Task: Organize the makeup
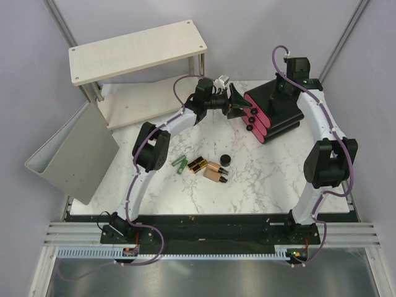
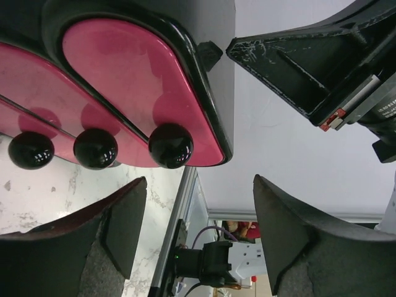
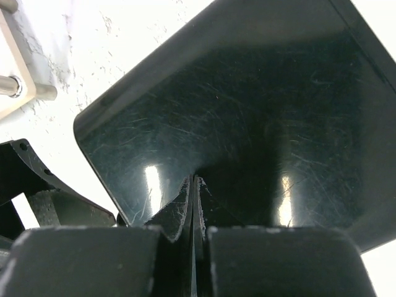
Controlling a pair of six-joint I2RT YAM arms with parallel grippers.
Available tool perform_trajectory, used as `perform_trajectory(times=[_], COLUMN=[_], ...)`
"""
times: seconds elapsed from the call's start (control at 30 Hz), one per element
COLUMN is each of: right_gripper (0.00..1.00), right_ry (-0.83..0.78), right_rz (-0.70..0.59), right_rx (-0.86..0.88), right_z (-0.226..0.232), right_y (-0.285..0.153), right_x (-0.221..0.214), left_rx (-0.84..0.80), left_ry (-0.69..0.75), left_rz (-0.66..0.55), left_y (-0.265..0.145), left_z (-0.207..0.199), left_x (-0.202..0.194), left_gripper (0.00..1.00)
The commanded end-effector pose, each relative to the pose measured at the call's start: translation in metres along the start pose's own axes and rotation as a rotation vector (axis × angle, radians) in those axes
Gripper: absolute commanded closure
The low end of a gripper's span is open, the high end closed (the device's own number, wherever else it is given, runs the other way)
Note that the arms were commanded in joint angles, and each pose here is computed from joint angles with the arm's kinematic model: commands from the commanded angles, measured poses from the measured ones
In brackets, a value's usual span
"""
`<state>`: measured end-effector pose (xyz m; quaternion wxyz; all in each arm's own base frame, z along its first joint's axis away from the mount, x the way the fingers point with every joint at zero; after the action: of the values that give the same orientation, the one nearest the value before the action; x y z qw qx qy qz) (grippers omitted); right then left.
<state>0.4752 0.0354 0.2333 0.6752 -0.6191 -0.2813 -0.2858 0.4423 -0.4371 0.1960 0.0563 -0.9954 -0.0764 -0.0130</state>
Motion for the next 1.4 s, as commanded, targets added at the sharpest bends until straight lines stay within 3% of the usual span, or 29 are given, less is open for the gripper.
perform_trajectory(times=[0.0, 0.23, 0.63, 0.9, 0.97, 1.03, 1.17, 1.37], right_gripper=[1.0, 1.0, 1.0, 1.0, 1.0, 1.0, 1.0, 1.0], right_ry=[-0.014, -0.015, -0.02, -0.024, -0.028, -0.027, -0.03, -0.029], right_rz=[0.03, 0.029, 0.028, 0.038, 0.041, 0.041, 0.044, 0.05], right_rx=[-0.018, -0.009, 0.01, 0.016, 0.019, 0.022, 0.025, 0.037], right_z=[-0.003, -0.002, 0.001, 0.001, 0.001, 0.001, 0.001, 0.003], right_y=[0.007, 0.009, 0.009, 0.012, 0.013, 0.013, 0.014, 0.017], right_x=[-0.008, -0.008, -0.008, -0.01, -0.011, -0.011, -0.012, -0.013], left_rx=[-0.051, -0.035, -0.03, -0.034, -0.031, -0.03, -0.022, -0.036], left_ry=[-0.011, -0.004, -0.017, 0.003, 0.006, 0.007, 0.006, -0.02], left_rz=[-0.039, -0.058, -0.061, -0.024, -0.033, -0.03, -0.037, -0.029], left_y=[0.01, 0.019, 0.043, 0.049, 0.05, 0.05, 0.05, 0.056], left_z=[-0.015, -0.008, 0.005, 0.002, 0.002, 0.002, 0.004, 0.01], left_x=[0.007, 0.008, 0.007, -0.007, -0.007, -0.009, -0.012, -0.015], left_gripper=[0.25, 0.37, 0.41, 0.49, 0.48, 0.39, 0.39, 0.73])
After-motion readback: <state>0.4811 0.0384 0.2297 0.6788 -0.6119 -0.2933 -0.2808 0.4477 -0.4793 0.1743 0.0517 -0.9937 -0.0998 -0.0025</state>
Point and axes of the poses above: each gripper's point midway between its finger pads, its own y axis out along the fingers, its own z axis along the line the jaws close on, x = y × z, the point moved 3 cm from there along -y, back along the fingers, and after that the axes turned 12 degrees about -y, right-handed, at the moved point
